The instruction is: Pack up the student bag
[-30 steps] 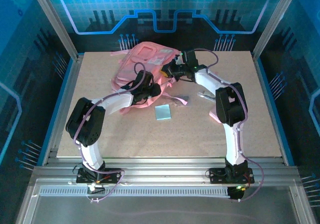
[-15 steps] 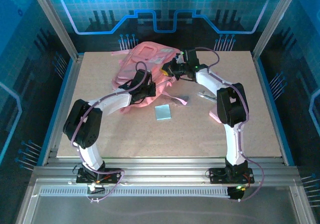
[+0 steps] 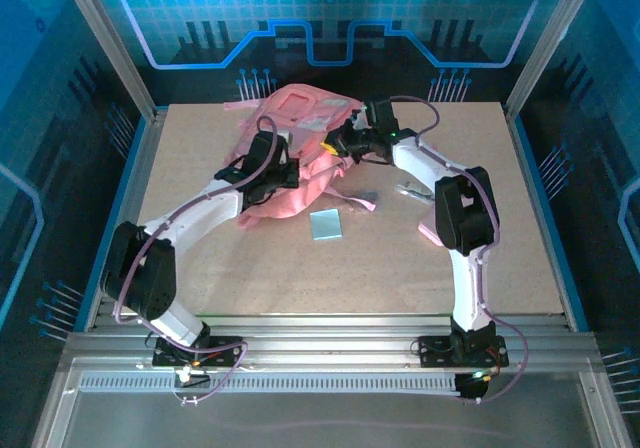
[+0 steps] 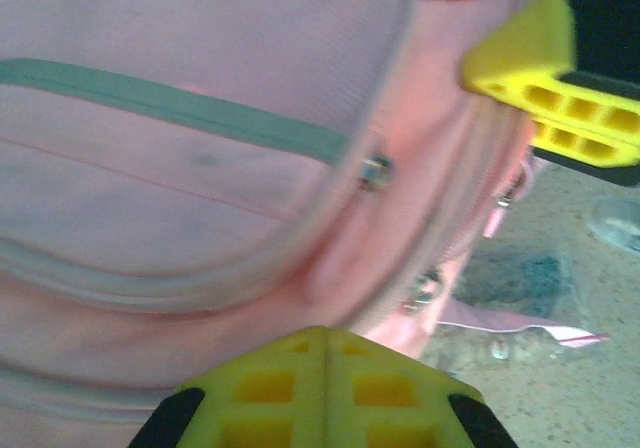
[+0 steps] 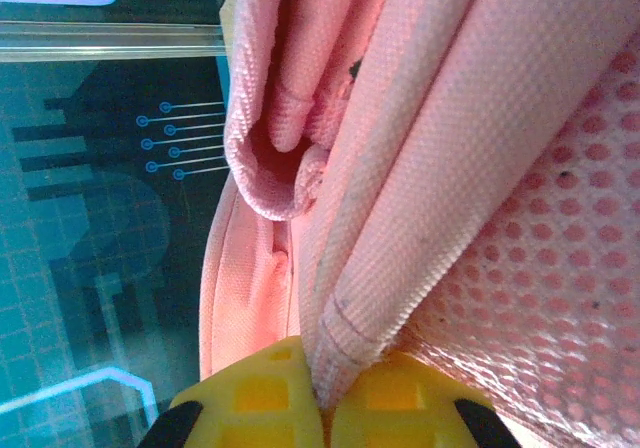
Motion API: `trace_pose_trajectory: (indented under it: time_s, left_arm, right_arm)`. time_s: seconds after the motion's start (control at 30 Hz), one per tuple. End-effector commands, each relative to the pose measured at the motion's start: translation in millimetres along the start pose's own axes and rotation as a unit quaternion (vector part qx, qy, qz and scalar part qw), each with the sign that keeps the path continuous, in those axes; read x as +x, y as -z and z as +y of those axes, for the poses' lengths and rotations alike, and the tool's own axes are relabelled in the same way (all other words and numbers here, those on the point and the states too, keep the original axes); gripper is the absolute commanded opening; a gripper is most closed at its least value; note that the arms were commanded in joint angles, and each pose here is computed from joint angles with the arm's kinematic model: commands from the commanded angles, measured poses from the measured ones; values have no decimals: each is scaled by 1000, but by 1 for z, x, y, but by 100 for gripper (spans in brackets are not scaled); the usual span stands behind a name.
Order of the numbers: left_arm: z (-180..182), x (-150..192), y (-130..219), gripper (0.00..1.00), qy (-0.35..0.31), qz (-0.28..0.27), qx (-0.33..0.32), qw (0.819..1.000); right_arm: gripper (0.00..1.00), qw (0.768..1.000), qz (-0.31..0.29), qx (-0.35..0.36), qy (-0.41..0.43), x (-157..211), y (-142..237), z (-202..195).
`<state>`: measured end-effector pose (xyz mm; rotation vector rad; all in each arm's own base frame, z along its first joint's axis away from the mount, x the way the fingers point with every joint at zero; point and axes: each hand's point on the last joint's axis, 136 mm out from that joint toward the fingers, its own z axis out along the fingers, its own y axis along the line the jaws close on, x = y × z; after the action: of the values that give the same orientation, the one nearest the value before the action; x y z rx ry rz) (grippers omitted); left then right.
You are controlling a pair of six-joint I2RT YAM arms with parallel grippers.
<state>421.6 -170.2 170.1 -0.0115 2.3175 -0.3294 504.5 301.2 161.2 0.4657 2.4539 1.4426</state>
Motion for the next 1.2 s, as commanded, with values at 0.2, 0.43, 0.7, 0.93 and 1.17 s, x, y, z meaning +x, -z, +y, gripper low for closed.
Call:
trace_pose_trajectory:
  time_s: [0.2,0.43,0.7,0.93,1.17]
  left_arm:
    - [23,27,7,0,20,54,-3,998]
    - [-37,25,3,36,72,4,132,989]
    - [-59,26,-20,52,138,-22,165,976]
    - [-59,13,-24,54,196,-39,163,966]
    - [-59,21,-21,55,261,-6,142,955]
  right_arm:
    - [0,996,-54,-34,55,-25,37,43]
    - [0,997,-43,-54,23,-17,31,50]
    - [0,996,-52,-70,-1,-12,44,70]
    - [0,995,-53,-85,-18,-16,44,76]
    - [0,993,-69,-86,-33,-33,46,71]
